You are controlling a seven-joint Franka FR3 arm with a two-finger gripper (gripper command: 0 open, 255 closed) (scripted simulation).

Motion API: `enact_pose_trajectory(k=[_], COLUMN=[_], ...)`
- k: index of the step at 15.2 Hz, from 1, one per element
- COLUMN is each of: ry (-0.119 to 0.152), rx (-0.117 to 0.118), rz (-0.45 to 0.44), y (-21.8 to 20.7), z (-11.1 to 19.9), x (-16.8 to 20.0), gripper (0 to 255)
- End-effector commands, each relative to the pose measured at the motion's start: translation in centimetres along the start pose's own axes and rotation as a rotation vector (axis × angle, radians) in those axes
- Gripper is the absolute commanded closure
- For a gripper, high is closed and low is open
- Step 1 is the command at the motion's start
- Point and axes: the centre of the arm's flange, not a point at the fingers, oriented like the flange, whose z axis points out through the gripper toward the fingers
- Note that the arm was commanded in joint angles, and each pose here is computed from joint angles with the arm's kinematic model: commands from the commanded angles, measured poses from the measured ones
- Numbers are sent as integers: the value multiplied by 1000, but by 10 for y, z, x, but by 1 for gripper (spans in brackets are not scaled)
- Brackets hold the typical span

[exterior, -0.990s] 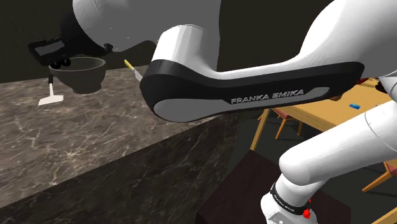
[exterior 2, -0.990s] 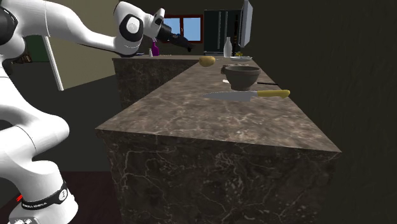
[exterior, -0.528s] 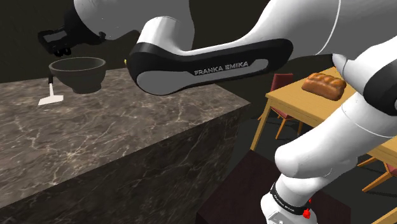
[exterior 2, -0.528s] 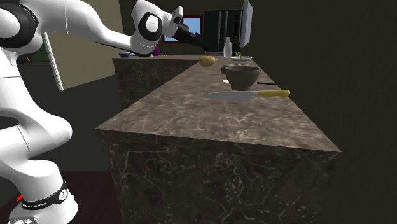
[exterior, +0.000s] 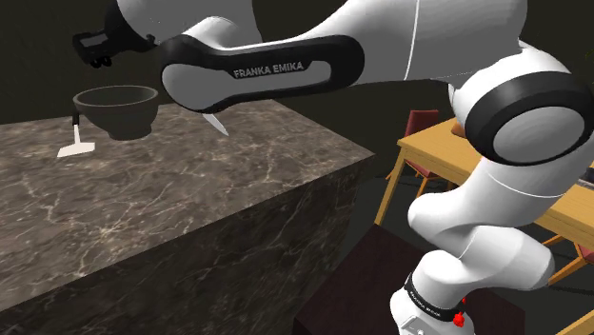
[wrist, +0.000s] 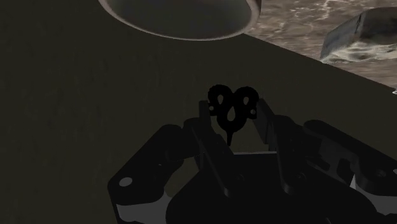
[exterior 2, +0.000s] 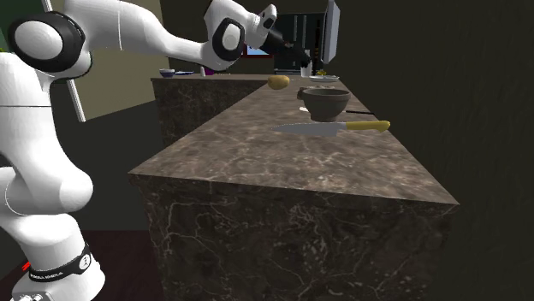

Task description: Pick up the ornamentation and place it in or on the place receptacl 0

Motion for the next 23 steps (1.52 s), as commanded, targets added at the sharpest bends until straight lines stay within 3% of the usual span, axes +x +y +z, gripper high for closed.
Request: enact_pose_trajectory(k=[1,4,17,23], ry=[-7,-7,-7,-7], rx=[8,8,8,8], rz=[12,12,12,12], y=[23,56,48,48], z=[27,63,92,93], x=[4,16,-45,-47], gripper=[255,255,255,255])
